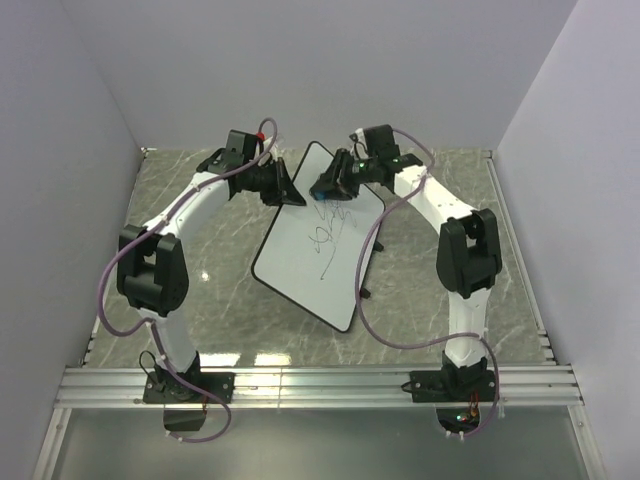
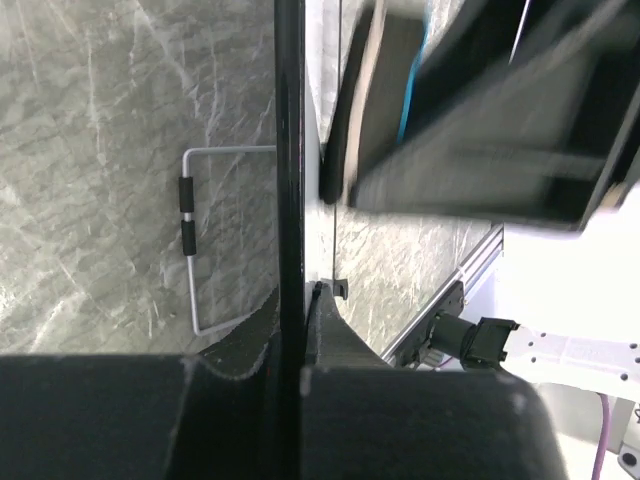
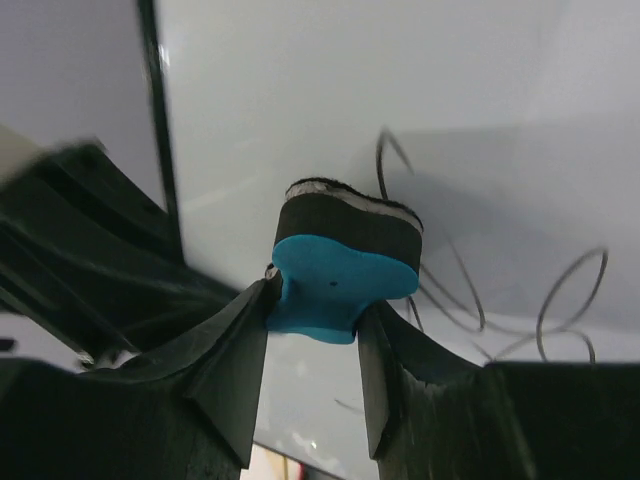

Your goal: Erase the whiteboard

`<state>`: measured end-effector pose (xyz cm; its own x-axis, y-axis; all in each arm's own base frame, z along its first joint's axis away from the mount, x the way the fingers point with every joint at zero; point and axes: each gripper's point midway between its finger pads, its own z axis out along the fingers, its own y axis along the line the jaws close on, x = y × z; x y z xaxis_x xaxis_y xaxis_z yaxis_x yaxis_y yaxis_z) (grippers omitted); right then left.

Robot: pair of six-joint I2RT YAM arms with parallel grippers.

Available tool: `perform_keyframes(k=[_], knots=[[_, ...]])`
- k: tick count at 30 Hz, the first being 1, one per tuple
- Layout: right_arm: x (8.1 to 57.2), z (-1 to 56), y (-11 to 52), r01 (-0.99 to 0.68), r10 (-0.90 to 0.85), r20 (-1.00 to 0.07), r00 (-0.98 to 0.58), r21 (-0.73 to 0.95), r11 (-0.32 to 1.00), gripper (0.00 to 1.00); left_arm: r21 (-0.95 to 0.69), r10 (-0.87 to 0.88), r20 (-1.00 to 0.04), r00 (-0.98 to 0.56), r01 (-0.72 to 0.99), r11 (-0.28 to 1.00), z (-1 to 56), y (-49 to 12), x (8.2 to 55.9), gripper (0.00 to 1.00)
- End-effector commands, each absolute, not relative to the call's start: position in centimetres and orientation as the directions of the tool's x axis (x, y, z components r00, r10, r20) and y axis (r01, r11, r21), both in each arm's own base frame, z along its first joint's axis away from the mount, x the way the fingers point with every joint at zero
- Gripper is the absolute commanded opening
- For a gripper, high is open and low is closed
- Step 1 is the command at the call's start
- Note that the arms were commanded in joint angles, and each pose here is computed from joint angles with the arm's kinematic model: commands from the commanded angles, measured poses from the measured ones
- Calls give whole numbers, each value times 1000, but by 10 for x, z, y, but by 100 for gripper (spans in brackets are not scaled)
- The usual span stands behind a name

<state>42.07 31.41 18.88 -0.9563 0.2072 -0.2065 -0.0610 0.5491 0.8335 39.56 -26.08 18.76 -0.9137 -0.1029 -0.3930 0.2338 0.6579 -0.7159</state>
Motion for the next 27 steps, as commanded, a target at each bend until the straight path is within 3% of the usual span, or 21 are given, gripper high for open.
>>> perform_keyframes(k=[1, 4, 12, 15, 20, 22, 27], knots=[[450, 220, 328, -98, 256, -245, -935, 873, 478, 0, -452, 158, -308, -938, 290, 844, 90, -268, 351, 0], [474, 239, 334, -124, 283, -272, -920, 886, 447, 0, -449, 164, -318, -934, 301, 841, 98, -272, 348, 0], [504, 227, 336, -30, 323, -183, -929, 904, 426, 0, -423, 175, -318, -932, 305, 854, 96, -267, 345, 0], [486, 218, 332, -3, 304, -141, -942, 910, 415, 0, -424, 174, -315, -933, 303, 854, 94, -268, 346, 0], [450, 157, 312, 169, 309, 43, -950, 904, 393, 0, -414, 180, -318, -931, 307, 857, 93, -268, 350, 0], [427, 128, 304, 275, 295, 149, -944, 848, 452, 0, -410, 181, -318, -931, 308, 858, 92, -268, 351, 0], [387, 100, 292, 306, 215, 221, -951, 761, 572, 0, -410, 182, -320, -930, 310, 858, 91, -268, 352, 0]])
